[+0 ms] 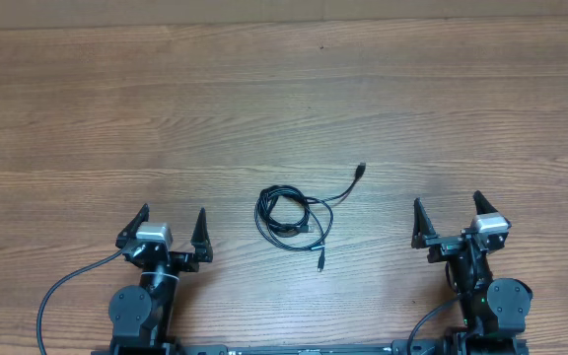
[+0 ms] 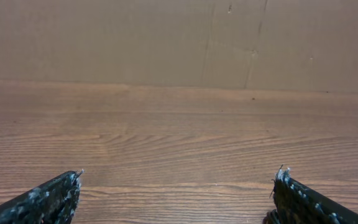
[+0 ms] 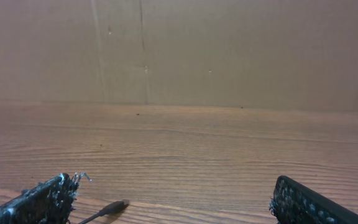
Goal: Untangle cables
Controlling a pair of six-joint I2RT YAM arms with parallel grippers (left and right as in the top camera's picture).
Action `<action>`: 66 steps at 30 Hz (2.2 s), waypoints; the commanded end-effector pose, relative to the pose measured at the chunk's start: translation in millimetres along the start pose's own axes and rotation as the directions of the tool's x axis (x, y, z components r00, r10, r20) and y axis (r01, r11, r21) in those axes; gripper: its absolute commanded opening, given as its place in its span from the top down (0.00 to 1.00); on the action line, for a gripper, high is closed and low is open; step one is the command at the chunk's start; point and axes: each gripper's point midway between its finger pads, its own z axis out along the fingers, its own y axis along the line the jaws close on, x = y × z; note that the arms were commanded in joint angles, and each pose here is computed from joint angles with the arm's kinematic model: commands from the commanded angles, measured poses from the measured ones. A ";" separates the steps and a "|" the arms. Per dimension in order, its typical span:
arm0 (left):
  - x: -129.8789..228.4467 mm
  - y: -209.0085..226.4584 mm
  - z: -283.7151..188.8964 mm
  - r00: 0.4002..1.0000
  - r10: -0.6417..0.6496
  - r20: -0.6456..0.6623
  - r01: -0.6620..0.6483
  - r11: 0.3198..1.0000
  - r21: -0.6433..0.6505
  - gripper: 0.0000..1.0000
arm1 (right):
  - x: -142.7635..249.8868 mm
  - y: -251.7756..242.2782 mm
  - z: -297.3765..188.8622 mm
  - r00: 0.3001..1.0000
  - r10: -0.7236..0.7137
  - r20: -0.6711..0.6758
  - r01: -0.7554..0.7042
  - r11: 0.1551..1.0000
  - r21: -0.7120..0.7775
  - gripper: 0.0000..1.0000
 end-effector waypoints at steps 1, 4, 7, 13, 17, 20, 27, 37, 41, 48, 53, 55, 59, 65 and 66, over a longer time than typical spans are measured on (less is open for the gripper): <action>1.8 2.0 0.2 1.000 0.023 0.000 -0.023 1.000 -0.011 0.01 | 1.4 -0.6 0.0 1.000 -0.005 0.005 0.005 1.000 0.005 0.00; 1.9 2.0 0.2 1.000 0.023 0.000 -0.023 1.000 -0.012 0.01 | 1.4 -0.6 0.0 1.000 -0.005 0.005 0.005 1.000 0.005 0.00; 1.9 2.0 0.2 1.000 0.023 0.000 -0.023 1.000 -0.012 0.01 | 1.4 -0.6 0.0 1.000 -0.005 0.005 0.005 1.000 0.005 0.00; 1.8 2.0 0.2 1.000 0.023 0.000 -0.023 1.000 -0.011 0.01 | 1.4 -0.6 0.0 1.000 -0.005 0.005 0.005 1.000 0.005 0.00; 1.8 2.0 0.2 1.000 0.023 0.000 -0.023 1.000 -0.011 0.01 | 1.4 -0.6 0.0 1.000 -0.005 0.005 0.005 1.000 0.005 0.00; 1.9 2.0 0.2 1.000 0.023 0.000 -0.023 1.000 -0.012 0.01 | 1.4 -0.6 0.0 1.000 -0.005 0.005 0.005 1.000 0.005 0.00; 1.9 2.0 0.2 1.000 0.023 0.000 -0.023 1.000 -0.012 0.01 | 1.4 -0.6 0.0 1.000 -0.005 0.005 0.005 1.000 0.005 0.00; 1.8 2.0 0.2 1.000 0.023 0.000 -0.023 1.000 -0.011 0.01 | 1.4 -0.6 0.0 1.000 -0.005 0.005 0.005 1.000 0.005 0.00; 1.9 2.0 0.2 1.000 0.023 0.000 -0.023 1.000 -0.012 0.01 | 1.6 -0.6 0.0 1.000 -0.005 0.005 0.005 1.000 0.005 0.00; 1.9 2.0 0.2 1.000 0.023 0.000 -0.023 1.000 -0.012 0.01 | 1.4 -0.6 0.0 1.000 -0.005 0.005 0.005 1.000 0.005 0.00; 1.9 2.0 0.2 1.000 0.023 0.000 -0.023 1.000 -0.012 0.01 | 1.4 -0.6 0.0 1.000 -0.005 0.005 0.005 1.000 0.005 0.00; 1.9 2.0 0.2 1.000 0.023 0.000 -0.023 1.000 -0.012 0.01 | 1.4 -0.6 0.0 1.000 -0.005 0.005 0.005 1.000 0.005 0.00; 1.9 2.2 0.2 1.000 0.024 0.000 -0.024 1.000 -0.013 0.01 | 1.4 -0.6 0.0 1.000 -0.005 0.005 0.005 1.000 0.005 0.00; 1.7 8.7 0.0 0.999 0.035 0.000 -0.035 0.998 -0.050 0.01 | 1.4 -0.6 0.0 1.000 -0.005 0.005 0.005 1.000 0.005 0.00; 1.4 9.1 -0.1 0.999 0.035 0.001 -0.034 0.998 -0.053 0.01 | 1.4 -0.6 0.0 1.000 -0.005 0.005 0.005 1.000 0.005 0.00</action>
